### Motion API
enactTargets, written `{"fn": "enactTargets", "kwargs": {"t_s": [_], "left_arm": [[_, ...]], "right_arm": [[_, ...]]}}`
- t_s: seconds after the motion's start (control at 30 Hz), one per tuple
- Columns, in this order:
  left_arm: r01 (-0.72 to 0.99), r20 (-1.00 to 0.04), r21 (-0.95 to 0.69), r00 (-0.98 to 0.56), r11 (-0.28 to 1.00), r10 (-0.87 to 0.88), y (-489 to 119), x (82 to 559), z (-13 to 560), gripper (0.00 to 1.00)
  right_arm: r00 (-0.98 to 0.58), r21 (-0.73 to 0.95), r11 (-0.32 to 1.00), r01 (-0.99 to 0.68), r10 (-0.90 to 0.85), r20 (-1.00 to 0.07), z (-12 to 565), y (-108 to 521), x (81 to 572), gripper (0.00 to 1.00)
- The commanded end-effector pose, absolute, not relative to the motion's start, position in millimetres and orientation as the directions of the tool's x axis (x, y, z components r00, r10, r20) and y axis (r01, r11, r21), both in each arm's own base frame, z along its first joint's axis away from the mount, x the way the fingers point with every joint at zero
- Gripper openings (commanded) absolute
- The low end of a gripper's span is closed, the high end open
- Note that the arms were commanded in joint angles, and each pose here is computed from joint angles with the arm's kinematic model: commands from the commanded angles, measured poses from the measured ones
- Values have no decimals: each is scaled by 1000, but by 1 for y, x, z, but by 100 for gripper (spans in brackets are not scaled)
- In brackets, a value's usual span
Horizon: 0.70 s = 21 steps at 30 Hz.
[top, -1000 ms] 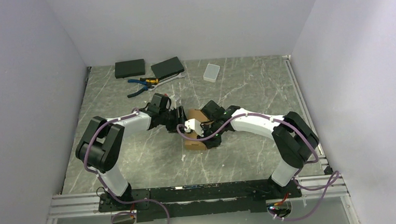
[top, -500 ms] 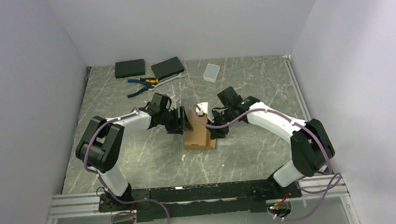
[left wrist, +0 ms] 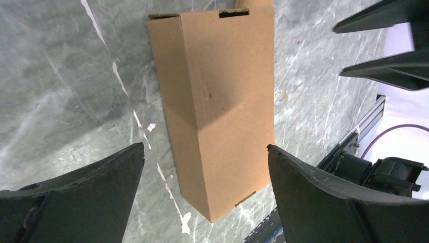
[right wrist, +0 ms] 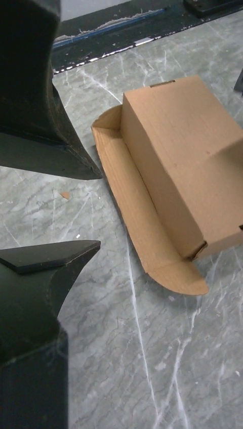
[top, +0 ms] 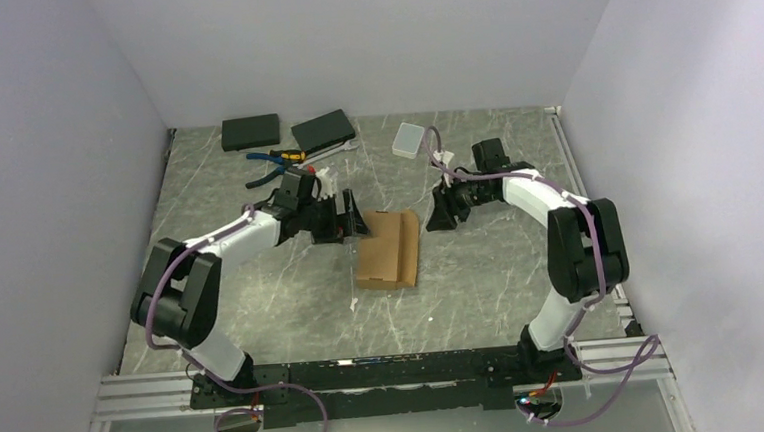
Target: Fold the paper box
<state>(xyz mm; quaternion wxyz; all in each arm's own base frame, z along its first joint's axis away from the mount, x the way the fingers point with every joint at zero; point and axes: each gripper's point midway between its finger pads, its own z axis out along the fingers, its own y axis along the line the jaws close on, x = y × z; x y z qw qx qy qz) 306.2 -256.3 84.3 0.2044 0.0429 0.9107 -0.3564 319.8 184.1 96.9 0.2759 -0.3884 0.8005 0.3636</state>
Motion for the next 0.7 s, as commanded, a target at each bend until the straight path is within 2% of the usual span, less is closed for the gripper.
{"fn": "enactTargets", "kwargs": {"t_s": [0.0,0.1,0.17,0.2,0.27,0.3,0.37,0.43,0.5,0.67], "left_arm": [[276,-516,-605,-850,746,-104,-247,319,111,98],[259,-536,-613,-831,746,-151,-237,319,116,99],[243,-539,-620,-823,746,-179,-229,318,116,97],[234,-534,-624,-824,746,-189,-226,316,114,94],[222,-525,-632,-828,742,-199,-222,315,110,80],[217,-517,-636,-832,741,-200,-223,315,107,73],[214,-500,-645,-844,734,-193,-226,317,103,64],[213,-476,-657,-861,723,-179,-232,320,98,58],[215,-462,-670,-870,711,-172,-237,324,94,57],[222,-448,-674,-881,704,-151,-244,335,87,57]], "right_arm": [[-503,365,385,-848,-363,-784,112,195,344,51],[-504,359,406,-841,-344,-792,112,199,362,50],[-527,344,467,-815,-348,-775,107,197,375,44],[-524,331,476,-815,-359,-772,106,197,376,39],[-526,328,481,-813,-368,-766,102,201,370,22],[-539,345,479,-807,-359,-762,100,204,365,12],[-591,415,475,-776,-318,-741,95,215,357,1],[-698,542,474,-694,-259,-668,89,225,349,0],[-767,610,492,-622,-225,-601,79,230,347,0],[-817,621,569,-539,-176,-548,60,225,350,0]]}}
